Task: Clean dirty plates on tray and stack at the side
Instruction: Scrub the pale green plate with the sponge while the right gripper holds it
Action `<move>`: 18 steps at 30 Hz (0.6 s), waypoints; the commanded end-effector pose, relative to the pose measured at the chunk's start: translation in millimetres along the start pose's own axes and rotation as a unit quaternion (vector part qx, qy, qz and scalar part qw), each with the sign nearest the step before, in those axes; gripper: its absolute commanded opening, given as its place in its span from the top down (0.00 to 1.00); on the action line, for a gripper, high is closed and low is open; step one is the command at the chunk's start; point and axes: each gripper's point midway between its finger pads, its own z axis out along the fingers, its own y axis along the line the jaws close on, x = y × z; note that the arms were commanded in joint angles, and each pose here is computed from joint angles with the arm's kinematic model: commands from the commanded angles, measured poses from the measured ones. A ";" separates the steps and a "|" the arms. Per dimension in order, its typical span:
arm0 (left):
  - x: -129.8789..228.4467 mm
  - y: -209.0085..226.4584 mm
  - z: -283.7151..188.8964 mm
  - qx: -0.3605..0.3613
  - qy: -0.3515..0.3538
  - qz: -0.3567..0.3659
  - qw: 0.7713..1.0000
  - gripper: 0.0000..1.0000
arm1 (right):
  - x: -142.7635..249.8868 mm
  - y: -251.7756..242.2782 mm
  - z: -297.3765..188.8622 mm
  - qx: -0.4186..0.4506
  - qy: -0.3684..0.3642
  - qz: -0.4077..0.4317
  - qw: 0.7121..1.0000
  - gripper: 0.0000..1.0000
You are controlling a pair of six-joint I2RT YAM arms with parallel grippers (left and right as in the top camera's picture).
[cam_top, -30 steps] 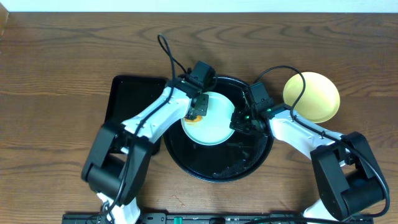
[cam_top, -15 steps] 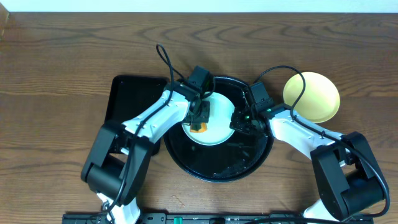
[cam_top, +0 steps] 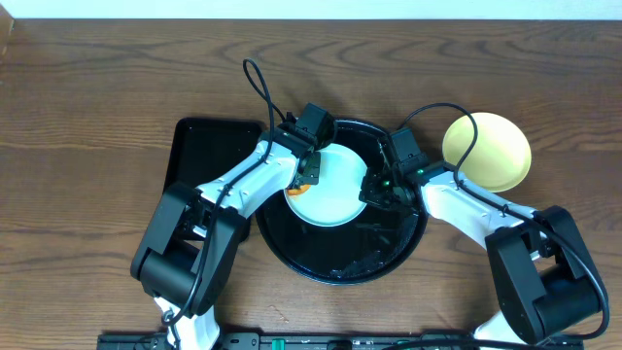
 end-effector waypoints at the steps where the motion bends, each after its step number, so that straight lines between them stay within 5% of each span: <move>1: -21.9 25.5 -5.1 -0.050 -0.028 -0.022 0.998 0.91 | 19.1 -33.2 13.7 0.060 0.023 0.011 0.998 0.99; 14: -25.6 34.1 -61.2 -0.037 -0.043 -0.027 0.998 0.91 | 18.6 -33.6 13.7 0.061 0.021 0.011 0.998 0.99; 18: -14.7 14.6 -62.9 0.022 -0.013 -0.025 0.999 0.91 | 18.3 -34.0 13.7 0.063 0.020 0.011 0.998 0.99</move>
